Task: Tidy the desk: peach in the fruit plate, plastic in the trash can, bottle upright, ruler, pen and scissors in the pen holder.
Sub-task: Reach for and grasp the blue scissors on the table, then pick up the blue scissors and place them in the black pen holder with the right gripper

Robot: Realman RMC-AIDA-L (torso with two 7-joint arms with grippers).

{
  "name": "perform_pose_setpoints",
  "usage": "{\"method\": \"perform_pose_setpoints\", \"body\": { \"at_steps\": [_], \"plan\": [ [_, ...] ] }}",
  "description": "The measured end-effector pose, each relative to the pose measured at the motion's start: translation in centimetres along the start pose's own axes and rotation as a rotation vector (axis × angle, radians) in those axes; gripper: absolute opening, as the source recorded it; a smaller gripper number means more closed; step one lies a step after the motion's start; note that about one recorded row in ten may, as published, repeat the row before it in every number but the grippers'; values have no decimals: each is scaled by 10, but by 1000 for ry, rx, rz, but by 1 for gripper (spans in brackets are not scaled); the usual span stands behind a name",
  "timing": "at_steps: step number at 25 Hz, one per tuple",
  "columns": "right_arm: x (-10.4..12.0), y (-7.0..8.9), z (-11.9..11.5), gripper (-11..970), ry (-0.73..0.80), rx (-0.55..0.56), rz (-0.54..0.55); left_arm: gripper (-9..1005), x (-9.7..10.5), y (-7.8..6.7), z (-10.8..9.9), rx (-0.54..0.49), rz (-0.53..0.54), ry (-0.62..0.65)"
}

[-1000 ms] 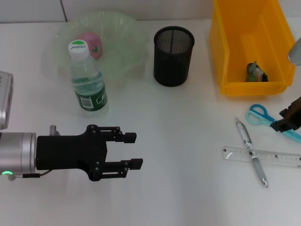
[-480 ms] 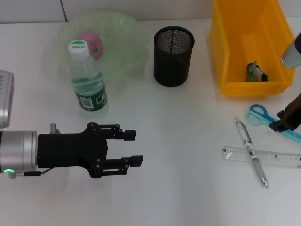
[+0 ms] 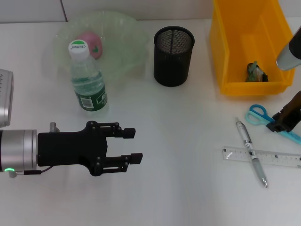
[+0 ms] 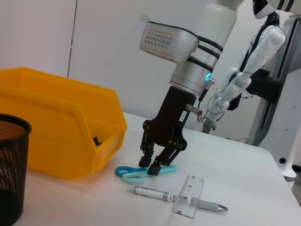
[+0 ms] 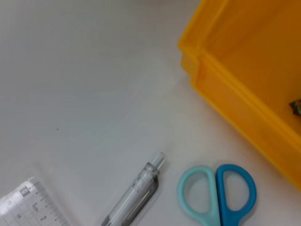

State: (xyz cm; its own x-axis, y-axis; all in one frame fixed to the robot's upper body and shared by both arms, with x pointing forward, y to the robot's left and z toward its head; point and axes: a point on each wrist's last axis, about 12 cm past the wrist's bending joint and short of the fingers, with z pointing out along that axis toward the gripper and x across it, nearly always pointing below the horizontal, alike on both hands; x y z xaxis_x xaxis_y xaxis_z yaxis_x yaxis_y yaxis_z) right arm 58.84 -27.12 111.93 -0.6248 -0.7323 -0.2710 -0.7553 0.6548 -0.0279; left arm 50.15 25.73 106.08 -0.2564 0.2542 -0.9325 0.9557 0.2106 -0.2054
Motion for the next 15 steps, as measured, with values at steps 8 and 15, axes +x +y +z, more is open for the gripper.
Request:
{"method": "perform_pose_setpoints", "body": {
  "at_steps": [8, 15],
  "plan": [
    [1, 0, 1, 224, -1, 4, -4, 636, 2, -1, -1, -3, -1, -3],
    [3, 3, -1, 213, -4, -11, -9, 636, 3, -2, -1, -7, -2, -5]
  ]
}}
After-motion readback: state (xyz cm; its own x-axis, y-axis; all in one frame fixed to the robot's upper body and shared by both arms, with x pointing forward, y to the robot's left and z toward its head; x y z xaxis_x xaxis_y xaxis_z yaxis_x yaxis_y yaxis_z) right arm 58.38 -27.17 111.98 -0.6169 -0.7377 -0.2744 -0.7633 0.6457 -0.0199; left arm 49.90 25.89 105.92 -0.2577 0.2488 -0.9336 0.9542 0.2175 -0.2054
